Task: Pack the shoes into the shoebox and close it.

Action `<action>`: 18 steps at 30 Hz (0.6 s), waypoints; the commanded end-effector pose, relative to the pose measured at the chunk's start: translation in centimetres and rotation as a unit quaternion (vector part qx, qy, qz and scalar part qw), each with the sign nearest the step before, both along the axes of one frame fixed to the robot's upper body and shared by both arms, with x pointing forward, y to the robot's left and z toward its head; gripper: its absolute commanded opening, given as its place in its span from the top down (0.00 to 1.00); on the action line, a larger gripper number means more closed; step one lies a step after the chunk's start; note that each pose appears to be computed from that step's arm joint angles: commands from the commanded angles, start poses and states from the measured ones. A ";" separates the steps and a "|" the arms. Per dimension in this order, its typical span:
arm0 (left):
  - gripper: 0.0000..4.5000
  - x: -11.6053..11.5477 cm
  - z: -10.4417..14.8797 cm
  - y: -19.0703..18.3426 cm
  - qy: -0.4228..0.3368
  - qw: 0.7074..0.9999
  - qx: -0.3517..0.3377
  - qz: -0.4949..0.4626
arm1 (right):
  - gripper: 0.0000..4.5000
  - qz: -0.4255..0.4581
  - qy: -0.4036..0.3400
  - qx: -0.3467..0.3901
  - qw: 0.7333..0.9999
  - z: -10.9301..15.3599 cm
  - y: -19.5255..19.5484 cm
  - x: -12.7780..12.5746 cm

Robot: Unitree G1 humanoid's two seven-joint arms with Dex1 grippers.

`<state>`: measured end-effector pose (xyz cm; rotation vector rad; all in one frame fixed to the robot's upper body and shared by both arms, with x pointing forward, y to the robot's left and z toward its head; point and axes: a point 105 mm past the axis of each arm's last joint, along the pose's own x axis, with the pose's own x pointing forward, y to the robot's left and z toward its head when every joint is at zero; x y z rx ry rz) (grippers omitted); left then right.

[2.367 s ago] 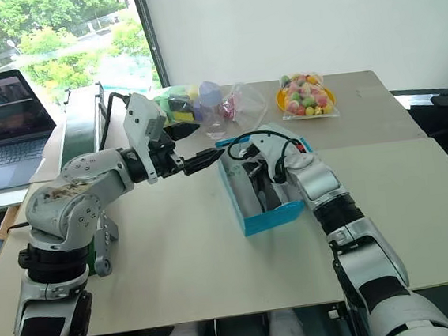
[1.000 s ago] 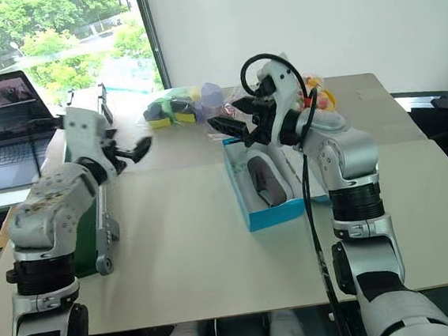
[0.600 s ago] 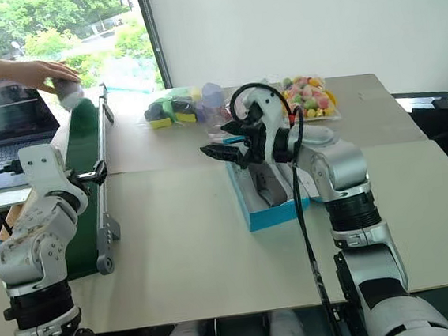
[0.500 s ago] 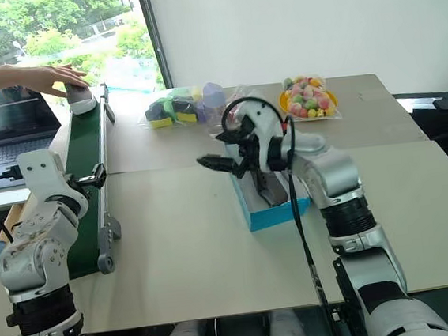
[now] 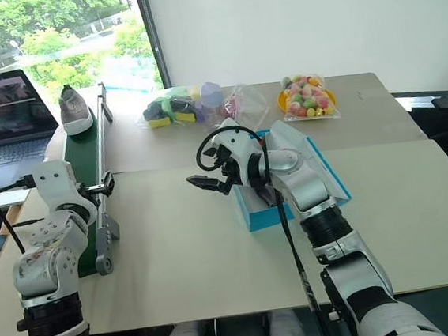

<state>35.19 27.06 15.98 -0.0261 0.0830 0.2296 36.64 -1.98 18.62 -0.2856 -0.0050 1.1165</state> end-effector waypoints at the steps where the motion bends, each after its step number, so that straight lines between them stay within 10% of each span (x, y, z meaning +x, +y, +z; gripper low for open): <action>1: 0.01 0.3 1.5 0.4 -0.031 0.999 0.014 0.005 | 0.00 -0.001 -0.025 0.011 1.000 0.9 -0.5 -0.4; 18: 0.01 0.7 1.2 4.7 -0.032 0.997 0.028 0.066 | 0.00 0.008 -0.009 0.053 0.999 2.2 -1.3 -1.2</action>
